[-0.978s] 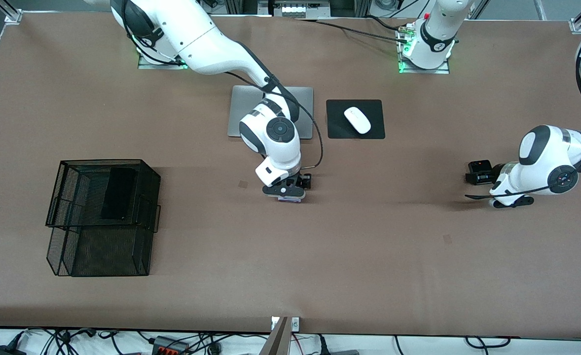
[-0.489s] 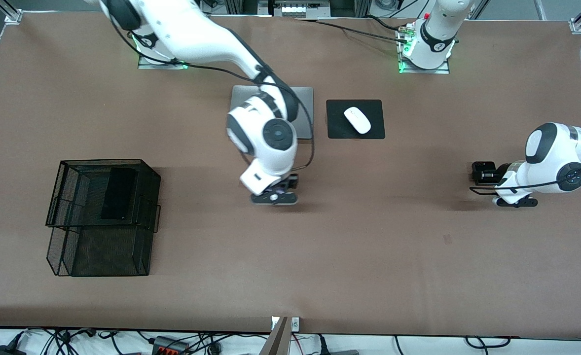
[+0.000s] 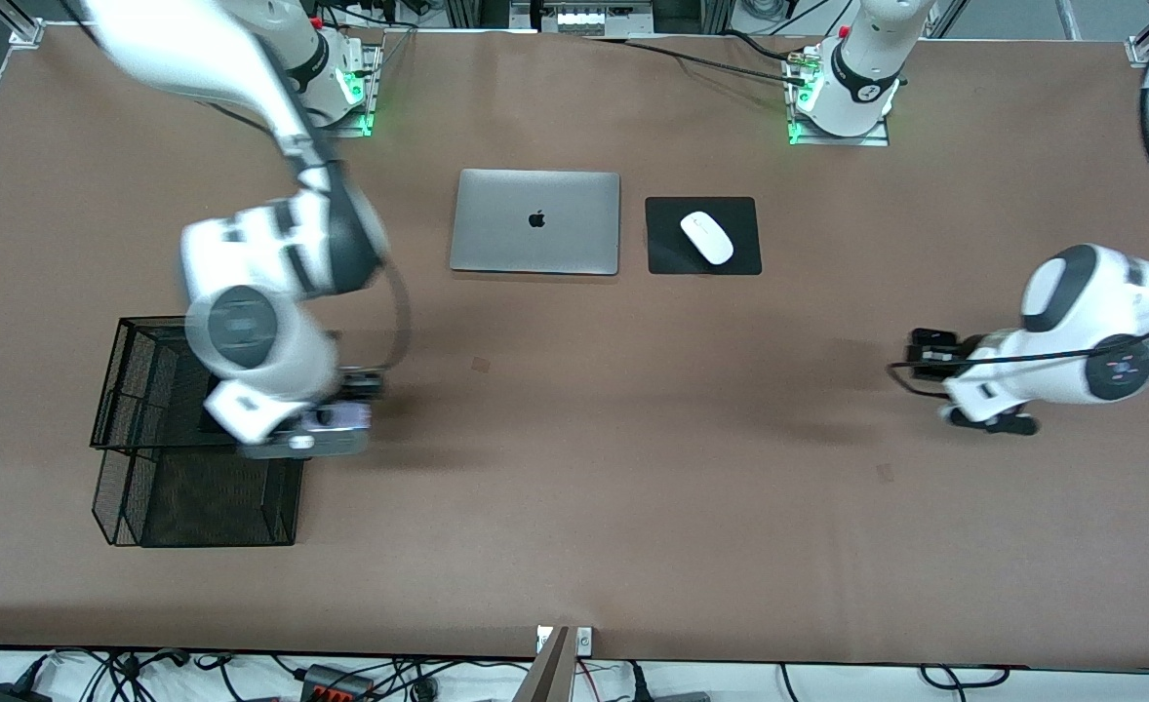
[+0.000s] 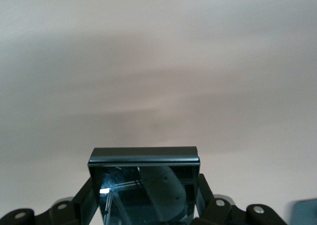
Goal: Place phones with both arms
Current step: 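Carry the white phone to the basket while the left gripper lifts the flip phone, then release the white phone in the basket while the left gripper sets down the flip phone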
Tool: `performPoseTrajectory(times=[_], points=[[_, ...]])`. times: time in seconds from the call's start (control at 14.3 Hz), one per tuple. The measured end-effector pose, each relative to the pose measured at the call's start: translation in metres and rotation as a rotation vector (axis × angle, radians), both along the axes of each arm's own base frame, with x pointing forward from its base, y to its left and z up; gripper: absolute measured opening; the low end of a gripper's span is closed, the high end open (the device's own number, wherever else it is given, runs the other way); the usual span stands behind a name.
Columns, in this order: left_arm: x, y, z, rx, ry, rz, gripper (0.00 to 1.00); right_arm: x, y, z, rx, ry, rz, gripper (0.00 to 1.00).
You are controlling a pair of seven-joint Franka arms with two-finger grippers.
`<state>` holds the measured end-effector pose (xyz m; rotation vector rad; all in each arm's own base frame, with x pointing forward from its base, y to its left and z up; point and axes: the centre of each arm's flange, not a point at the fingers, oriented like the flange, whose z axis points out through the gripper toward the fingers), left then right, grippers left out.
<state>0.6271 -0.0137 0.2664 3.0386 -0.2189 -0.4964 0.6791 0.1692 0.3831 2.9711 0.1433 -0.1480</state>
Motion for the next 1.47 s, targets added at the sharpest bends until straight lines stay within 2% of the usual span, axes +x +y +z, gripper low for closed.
performPoseTrajectory(times=[0.14, 0.28, 0.42, 0.56, 0.77, 0.98, 1.26, 1.4, 1.47], points=[[0.004, -0.081, 0.005, -0.027, 0.003, -0.018, 0.81, -0.001, -0.066, 0.004, 0.002, 0.054, -0.014, 0.85], [-0.003, -0.166, 0.003, -0.03, 0.004, -0.038, 0.81, -0.003, -0.124, 0.001, 0.008, 0.102, -0.034, 0.85], [-0.01, -0.243, -0.006, -0.031, -0.011, -0.001, 0.81, -0.004, -0.17, -0.003, 0.016, 0.129, -0.071, 0.85], [-0.013, -0.298, -0.022, -0.081, -0.05, 0.038, 0.81, -0.007, -0.198, -0.009, 0.023, 0.145, -0.096, 0.85], [-0.021, -0.35, -0.047, -0.227, -0.067, 0.077, 0.81, -0.01, -0.214, -0.027, 0.027, 0.165, -0.118, 0.85], [-0.044, -0.404, -0.067, -0.356, -0.033, 0.122, 0.81, -0.004, -0.216, -0.054, 0.031, 0.153, -0.111, 0.85], [-0.078, -0.448, -0.1, -0.339, -0.028, 0.074, 0.81, -0.003, -0.222, -0.073, 0.035, 0.151, -0.109, 0.85], [-0.077, -0.451, -0.099, -0.338, -0.038, 0.065, 0.85, -0.003, -0.226, -0.072, 0.036, 0.149, -0.116, 0.85], [-0.074, -0.449, -0.098, -0.34, -0.043, 0.065, 0.85, -0.003, -0.229, -0.072, 0.037, 0.148, -0.119, 0.92]])
